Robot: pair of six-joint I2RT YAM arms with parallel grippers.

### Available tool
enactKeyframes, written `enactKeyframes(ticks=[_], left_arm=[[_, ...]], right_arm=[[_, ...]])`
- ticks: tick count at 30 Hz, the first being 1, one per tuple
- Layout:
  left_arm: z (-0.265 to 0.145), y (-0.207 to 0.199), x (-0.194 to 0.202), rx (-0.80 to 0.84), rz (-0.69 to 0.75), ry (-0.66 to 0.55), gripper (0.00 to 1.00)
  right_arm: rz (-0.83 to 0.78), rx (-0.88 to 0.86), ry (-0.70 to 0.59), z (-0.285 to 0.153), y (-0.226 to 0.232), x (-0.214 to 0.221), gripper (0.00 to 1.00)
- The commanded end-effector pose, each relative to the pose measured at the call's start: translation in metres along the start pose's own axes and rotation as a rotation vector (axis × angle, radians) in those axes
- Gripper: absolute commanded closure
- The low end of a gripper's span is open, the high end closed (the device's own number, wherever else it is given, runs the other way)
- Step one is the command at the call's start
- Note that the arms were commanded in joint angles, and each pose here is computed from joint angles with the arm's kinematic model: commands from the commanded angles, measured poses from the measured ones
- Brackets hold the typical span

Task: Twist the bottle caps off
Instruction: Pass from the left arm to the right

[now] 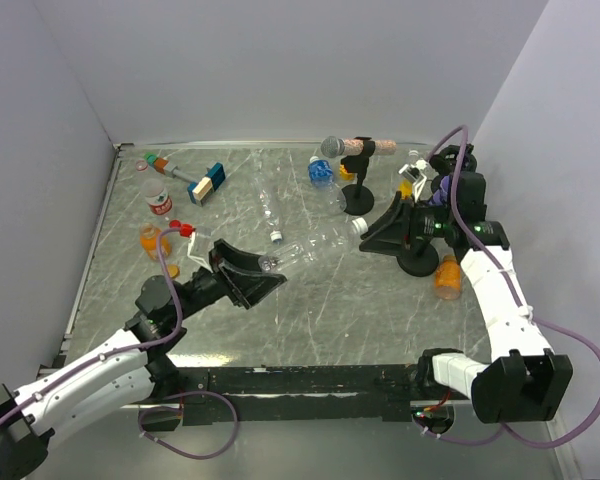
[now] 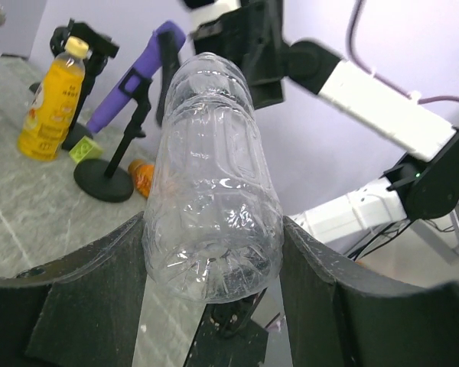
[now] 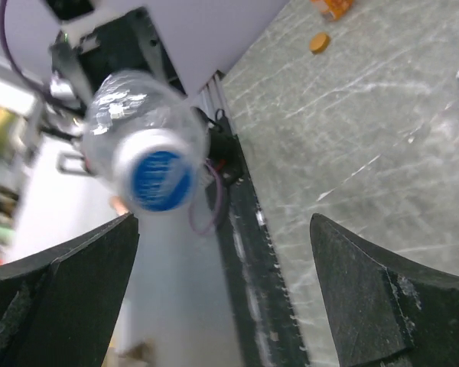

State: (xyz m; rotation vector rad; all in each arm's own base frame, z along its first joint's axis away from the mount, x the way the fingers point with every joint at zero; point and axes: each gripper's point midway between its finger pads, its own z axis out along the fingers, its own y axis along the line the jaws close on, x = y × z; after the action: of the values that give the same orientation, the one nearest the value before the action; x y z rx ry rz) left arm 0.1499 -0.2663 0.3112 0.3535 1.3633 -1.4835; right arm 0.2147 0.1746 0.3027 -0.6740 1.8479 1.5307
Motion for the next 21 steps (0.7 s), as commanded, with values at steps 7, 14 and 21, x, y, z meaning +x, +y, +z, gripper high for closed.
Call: enactKeyframes(ticks=[7, 14, 21], left_arm=[[0.008, -0.014, -0.027, 0.059, -0.010, -0.125, 0.91], [0.012, -0.011, -0.025, 0.054, -0.028, -0.126, 0.91], [0.015, -0.008, -0.025, 0.037, -0.033, -0.126, 0.91]], right_arm=[[0.319, -0.046, -0.152, 0.003, 0.022, -0.049, 0.01], [0.356, -0.106, -0.156, 0.013, 0.038, -0.059, 0.02], [0.324, -0.089, -0.148, 0.026, 0.036, -0.062, 0.37]])
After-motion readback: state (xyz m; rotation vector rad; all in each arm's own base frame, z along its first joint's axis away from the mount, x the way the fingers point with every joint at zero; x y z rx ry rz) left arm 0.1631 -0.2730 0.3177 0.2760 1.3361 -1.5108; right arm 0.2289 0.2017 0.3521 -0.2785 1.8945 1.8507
